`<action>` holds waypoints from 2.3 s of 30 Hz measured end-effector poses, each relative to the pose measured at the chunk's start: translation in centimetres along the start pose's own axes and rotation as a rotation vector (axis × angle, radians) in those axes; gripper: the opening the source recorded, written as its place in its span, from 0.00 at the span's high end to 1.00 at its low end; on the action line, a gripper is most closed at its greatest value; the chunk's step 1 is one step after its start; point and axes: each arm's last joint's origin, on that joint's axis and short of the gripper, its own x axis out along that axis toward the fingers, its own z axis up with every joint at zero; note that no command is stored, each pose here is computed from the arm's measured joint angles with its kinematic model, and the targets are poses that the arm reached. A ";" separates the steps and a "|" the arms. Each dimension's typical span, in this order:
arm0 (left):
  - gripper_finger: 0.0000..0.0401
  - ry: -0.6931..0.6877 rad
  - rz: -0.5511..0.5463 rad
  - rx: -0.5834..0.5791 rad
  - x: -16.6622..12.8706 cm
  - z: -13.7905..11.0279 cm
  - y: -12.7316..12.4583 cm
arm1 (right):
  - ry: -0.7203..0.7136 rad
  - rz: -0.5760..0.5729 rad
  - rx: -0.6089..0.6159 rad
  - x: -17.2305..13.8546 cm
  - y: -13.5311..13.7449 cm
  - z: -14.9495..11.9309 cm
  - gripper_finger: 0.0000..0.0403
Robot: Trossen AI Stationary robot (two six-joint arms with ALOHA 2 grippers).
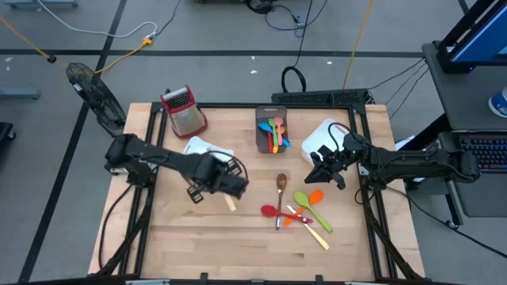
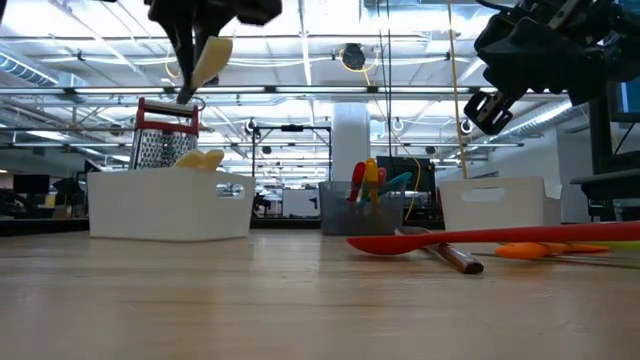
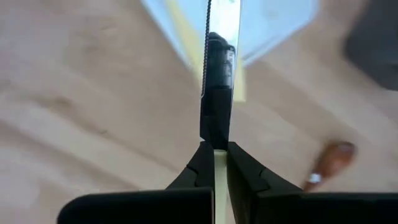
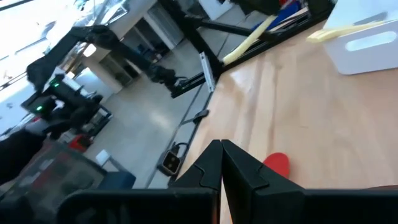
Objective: Pick & Place Kitchen Items
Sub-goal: Put the yellow knife into the left white bin, then put the red slotted spoon into the right white bin
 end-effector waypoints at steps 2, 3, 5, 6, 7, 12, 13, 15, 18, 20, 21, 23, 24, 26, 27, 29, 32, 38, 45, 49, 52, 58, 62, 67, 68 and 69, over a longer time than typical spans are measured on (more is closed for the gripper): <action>0.98 0.028 0.073 -0.033 0.2 0.8 -0.5 | 0.019 0.030 0.000 0.0 0.1 -0.1 0.99; 0.98 0.034 0.094 -0.049 0.3 1.2 -0.8 | 0.029 0.046 0.001 0.0 0.1 -0.1 0.99; 0.98 0.041 0.105 -0.073 0.5 1.9 -1.6 | 0.045 0.070 0.001 0.0 0.2 -0.1 0.99; 0.98 0.042 0.104 -0.083 0.6 2.2 -1.9 | 0.052 0.082 0.001 0.0 0.2 -0.2 0.99; 0.98 0.045 0.109 -0.092 0.8 2.6 -2.3 | 0.054 0.085 0.001 0.0 0.2 -0.2 0.99; 0.98 0.156 0.230 -0.074 1.5 5.5 -4.4 | 0.054 0.085 0.000 0.0 0.2 -0.2 0.99; 0.98 0.184 0.256 -0.067 1.8 6.2 -4.7 | 0.055 0.086 0.000 0.0 0.2 -0.2 0.99; 0.98 0.234 0.307 -0.066 2.5 7.4 -5.3 | 0.055 0.086 0.000 0.0 0.2 -0.2 0.99; 0.98 0.306 0.351 -0.035 3.5 9.2 -6.0 | 0.055 0.086 0.000 0.0 0.2 -0.2 0.99; 0.98 0.354 0.376 -0.016 4.2 10.5 -6.4 | 0.055 0.086 0.000 0.0 0.2 -0.2 0.99; 0.98 0.373 0.386 -0.010 4.6 11.0 -6.6 | 0.054 0.086 -0.001 0.0 0.2 -0.2 0.99; 0.98 0.421 0.400 0.005 5.6 12.0 -6.8 | 0.055 0.086 0.000 0.0 0.2 -0.2 0.99; 0.98 0.448 0.408 0.014 6.0 12.5 -6.8 | 0.055 0.086 0.000 0.0 0.2 -0.2 0.99; 0.98 0.497 0.444 0.035 6.9 13.2 -6.6 | 0.054 0.086 -0.002 0.0 0.2 -0.2 0.99; 0.98 0.513 0.466 0.040 7.4 13.6 -6.4 | 0.054 0.086 -0.002 0.0 0.2 -0.2 0.99; 0.98 0.544 0.495 0.056 8.4 14.2 -6.0 | 0.055 0.086 -0.003 0.0 0.2 -0.2 0.99; 0.98 0.573 0.523 0.074 9.8 14.9 -5.4 | 0.054 0.086 -0.002 0.0 0.2 -0.2 0.99; 0.98 0.555 0.481 0.081 11.5 16.0 -5.4 | 0.055 0.086 -0.002 0.0 0.2 -0.2 0.99; 0.97 0.497 0.410 0.128 12.2 17.6 -5.9 | 0.056 0.084 0.003 0.0 0.2 -0.2 0.99; 0.91 0.500 0.400 0.149 12.3 18.1 -6.0 | 0.066 0.076 0.017 0.0 0.1 -0.3 0.99; 0.85 0.503 0.396 0.165 12.3 18.1 -6.0 | 0.072 0.072 0.025 0.0 0.1 -0.4 0.99; 0.73 0.503 0.397 0.172 12.2 17.9 -6.0 | 0.072 0.070 0.027 0.0 0.1 -0.4 0.99; 0.66 0.504 0.396 0.194 12.2 17.6 -5.9 | 0.072 0.070 0.027 0.0 0.1 -0.4 0.99; 0.58 0.546 0.383 0.273 12.0 16.8 -5.8 | 0.081 0.064 0.040 0.0 0.0 -0.5 0.99; 0.57 0.554 0.381 0.289 12.0 16.5 -5.7 | 0.083 0.063 0.041 0.0 0.0 -0.6 0.99; 0.56 0.557 0.384 0.299 11.9 16.2 -5.6 | 0.082 0.064 0.041 0.0 0.0 -0.5 0.99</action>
